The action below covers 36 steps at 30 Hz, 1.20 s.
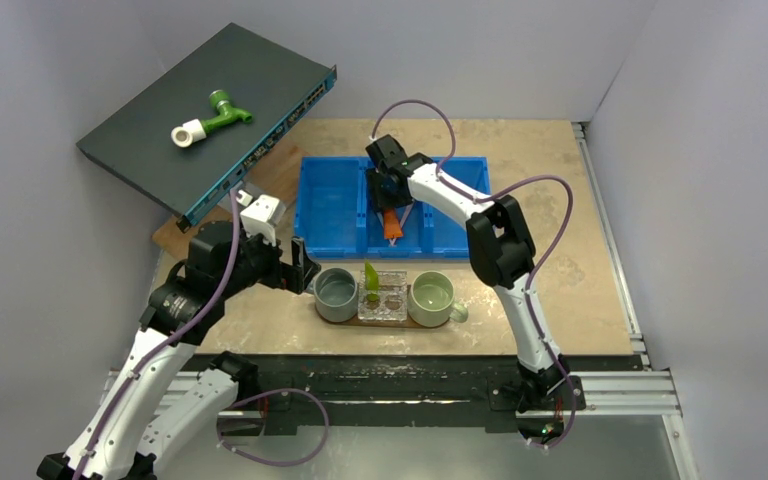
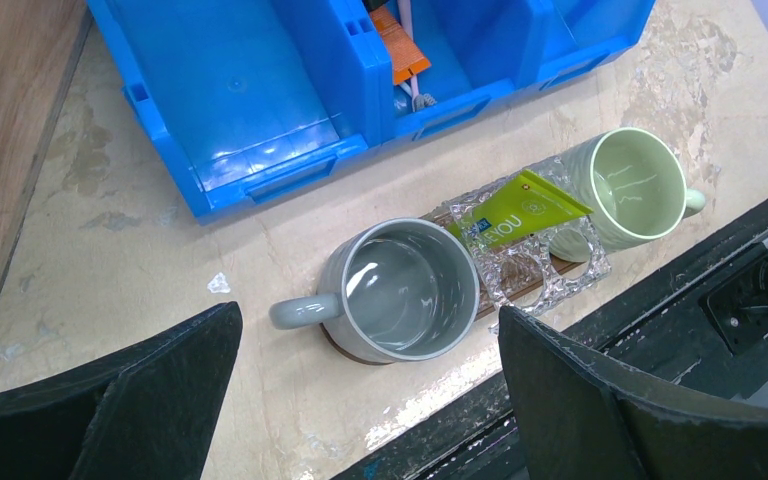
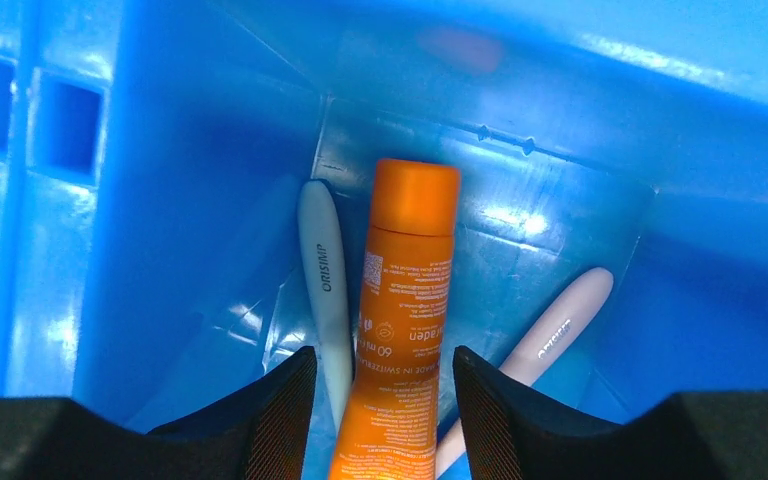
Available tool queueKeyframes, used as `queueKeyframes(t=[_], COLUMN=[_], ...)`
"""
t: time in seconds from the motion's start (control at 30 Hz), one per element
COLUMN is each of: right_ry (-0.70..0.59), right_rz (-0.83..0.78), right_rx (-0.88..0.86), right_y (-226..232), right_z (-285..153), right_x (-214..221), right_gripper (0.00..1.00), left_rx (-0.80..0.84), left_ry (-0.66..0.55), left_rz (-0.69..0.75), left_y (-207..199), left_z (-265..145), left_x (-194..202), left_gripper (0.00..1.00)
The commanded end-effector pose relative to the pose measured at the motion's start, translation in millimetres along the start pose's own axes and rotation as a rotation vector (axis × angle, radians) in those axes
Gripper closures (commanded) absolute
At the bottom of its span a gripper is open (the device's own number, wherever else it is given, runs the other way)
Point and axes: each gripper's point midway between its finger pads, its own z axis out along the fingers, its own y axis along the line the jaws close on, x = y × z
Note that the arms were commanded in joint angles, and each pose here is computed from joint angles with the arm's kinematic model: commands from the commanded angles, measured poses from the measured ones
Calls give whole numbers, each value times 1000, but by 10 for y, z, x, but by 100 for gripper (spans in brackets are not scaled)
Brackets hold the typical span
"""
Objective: Prepare toiletry sets of a toothbrush and toothpaste on the tray
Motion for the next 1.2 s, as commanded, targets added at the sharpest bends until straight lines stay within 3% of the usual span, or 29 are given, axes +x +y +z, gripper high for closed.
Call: queueKeyframes(t=[0.0,0.63,0.8,0.93,1.17], right_ry=[-68,-16,3,-26,-109], right_rz=[29,25,18,20,31], right_rx=[13,46,38,28,11], right_y=[-22,-143,-142,-127,-115], right_z=[-19,122,124,13,-358], right_x=[-197,77,147,47,-250], right_gripper=[46,58,73,81,83], left_rx=[1,2,3,2,3], left_ry=[-39,-33,-30,-28,-29], left_rz=[18,18,17,16,14], left_y=[-1,-1,-3,-2,-3], left_z=[5,16,22,25,26], left_x=[-104,-105,-101,-98,-99], left_gripper=[0,0,0,0,0])
